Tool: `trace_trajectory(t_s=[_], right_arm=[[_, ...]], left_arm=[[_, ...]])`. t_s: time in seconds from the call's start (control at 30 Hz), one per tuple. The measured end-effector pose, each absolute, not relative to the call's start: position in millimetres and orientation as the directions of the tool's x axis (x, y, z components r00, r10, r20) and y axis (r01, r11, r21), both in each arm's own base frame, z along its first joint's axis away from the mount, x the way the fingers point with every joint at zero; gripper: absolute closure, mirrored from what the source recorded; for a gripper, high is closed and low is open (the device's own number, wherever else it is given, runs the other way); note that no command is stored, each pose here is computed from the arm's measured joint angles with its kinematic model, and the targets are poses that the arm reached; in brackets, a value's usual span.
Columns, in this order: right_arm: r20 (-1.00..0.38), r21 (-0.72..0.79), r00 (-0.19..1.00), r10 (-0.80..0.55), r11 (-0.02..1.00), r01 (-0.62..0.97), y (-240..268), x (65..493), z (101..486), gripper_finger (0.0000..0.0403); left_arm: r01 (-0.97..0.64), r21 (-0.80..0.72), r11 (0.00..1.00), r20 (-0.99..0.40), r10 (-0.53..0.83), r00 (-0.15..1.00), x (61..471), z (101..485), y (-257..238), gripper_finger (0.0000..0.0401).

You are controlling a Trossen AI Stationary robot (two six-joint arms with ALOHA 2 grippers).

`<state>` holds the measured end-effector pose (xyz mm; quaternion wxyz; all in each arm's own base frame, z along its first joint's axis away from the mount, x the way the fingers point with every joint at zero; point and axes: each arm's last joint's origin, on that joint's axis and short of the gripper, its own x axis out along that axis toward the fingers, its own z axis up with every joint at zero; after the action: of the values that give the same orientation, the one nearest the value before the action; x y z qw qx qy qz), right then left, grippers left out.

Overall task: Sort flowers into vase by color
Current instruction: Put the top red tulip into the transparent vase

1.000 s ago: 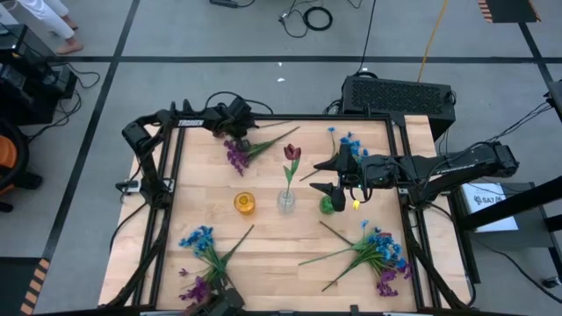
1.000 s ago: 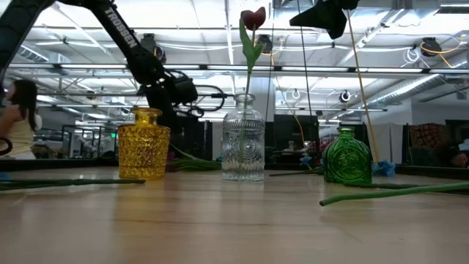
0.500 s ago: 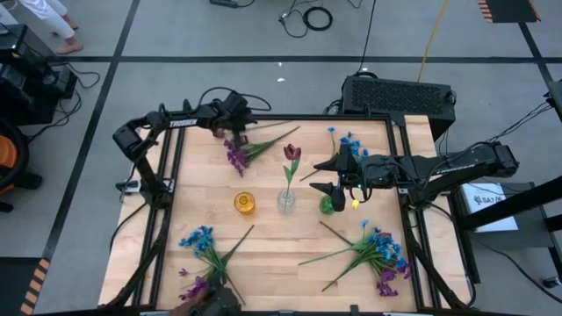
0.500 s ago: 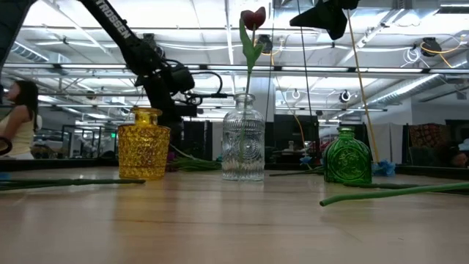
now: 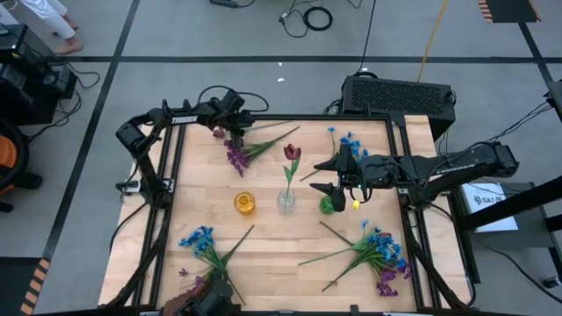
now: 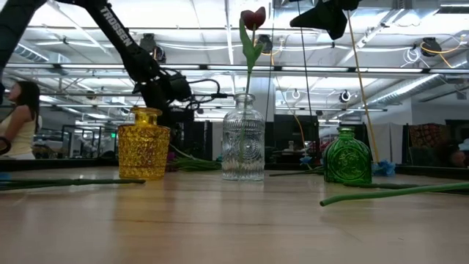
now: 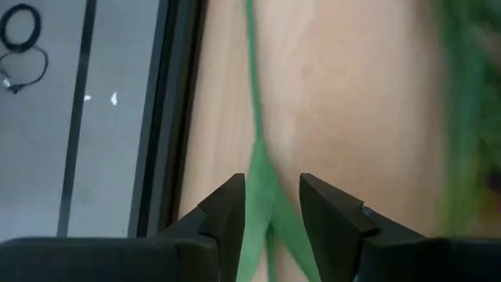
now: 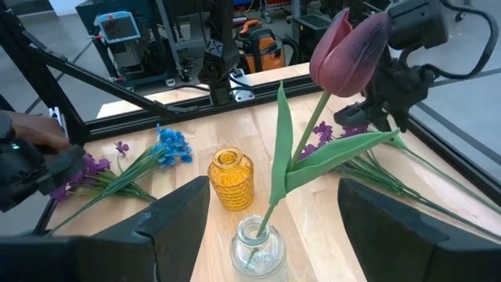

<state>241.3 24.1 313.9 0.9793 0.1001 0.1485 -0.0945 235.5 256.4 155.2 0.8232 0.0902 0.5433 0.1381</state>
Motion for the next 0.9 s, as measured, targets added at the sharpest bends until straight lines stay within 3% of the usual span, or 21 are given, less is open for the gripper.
trace_trajectory(t_s=[0.37, 0.77, 0.9], right_arm=[[-0.329, 0.161, 0.931, -0.156, 0.962, 0.218, 24.1, 240.7, 312.1, 0.0129], [-0.329, 0.161, 0.931, -0.156, 0.962, 0.219, 24.1, 240.7, 312.0, 0.0129], [-0.329, 0.161, 0.931, -0.156, 0.962, 0.219, 24.0, 240.6, 312.0, 0.0129]], left_arm=[[-0.186, 0.269, 0.945, -0.882, 0.320, 0.347, 228.6, 144.1, 265.9, 0.0271], [-0.121, 0.220, 0.968, -0.914, 0.248, 0.322, 231.0, 141.0, 254.9, 0.0272], [-0.116, 0.210, 0.971, -0.928, 0.236, 0.290, 230.5, 137.9, 252.6, 0.0290]])
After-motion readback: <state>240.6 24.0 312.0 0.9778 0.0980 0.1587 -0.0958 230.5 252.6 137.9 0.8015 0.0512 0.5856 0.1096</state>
